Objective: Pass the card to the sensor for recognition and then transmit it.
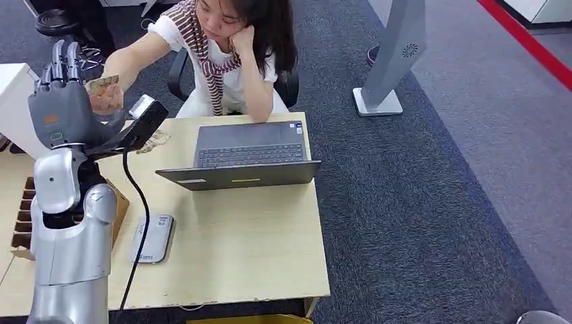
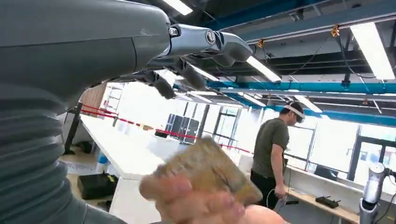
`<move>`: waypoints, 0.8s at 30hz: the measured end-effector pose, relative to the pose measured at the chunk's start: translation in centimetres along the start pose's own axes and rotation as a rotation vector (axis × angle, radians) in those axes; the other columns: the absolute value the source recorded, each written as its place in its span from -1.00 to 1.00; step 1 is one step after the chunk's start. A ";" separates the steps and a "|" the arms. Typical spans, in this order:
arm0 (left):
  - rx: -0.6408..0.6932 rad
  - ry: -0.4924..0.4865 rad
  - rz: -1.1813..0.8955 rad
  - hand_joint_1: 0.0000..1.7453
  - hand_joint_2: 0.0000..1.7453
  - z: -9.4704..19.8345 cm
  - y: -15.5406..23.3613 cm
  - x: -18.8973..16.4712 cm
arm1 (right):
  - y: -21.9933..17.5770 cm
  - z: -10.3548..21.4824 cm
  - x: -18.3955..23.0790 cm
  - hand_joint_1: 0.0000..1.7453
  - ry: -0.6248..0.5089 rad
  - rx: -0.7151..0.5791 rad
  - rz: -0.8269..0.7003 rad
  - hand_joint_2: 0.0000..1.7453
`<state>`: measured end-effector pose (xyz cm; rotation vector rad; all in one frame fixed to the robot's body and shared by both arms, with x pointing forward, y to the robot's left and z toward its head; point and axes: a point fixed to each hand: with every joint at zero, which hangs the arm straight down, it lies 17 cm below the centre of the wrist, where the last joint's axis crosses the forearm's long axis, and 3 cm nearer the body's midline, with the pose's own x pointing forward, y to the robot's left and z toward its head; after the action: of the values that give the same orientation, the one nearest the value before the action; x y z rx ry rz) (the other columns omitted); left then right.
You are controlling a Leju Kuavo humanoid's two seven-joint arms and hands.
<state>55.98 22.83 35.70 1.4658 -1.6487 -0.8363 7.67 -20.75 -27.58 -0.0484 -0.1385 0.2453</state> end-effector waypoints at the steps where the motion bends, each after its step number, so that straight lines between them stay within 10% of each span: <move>1: -0.001 0.000 0.000 -1.00 1.00 0.0 -0.1 0.0 | 0.0 0.0 0.0 -1.00 0.000 0.000 0.000 -1.00; 24: 0.102 -0.224 0.065 -1.00 1.00 10.4 0.6 2.9 | -0.1 0.0 -0.4 -1.00 0.018 -0.014 -0.117 -1.00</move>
<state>46.51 19.92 31.39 1.4200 -1.9202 -0.9191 7.33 -20.97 -27.65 -0.0566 -0.1248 0.1268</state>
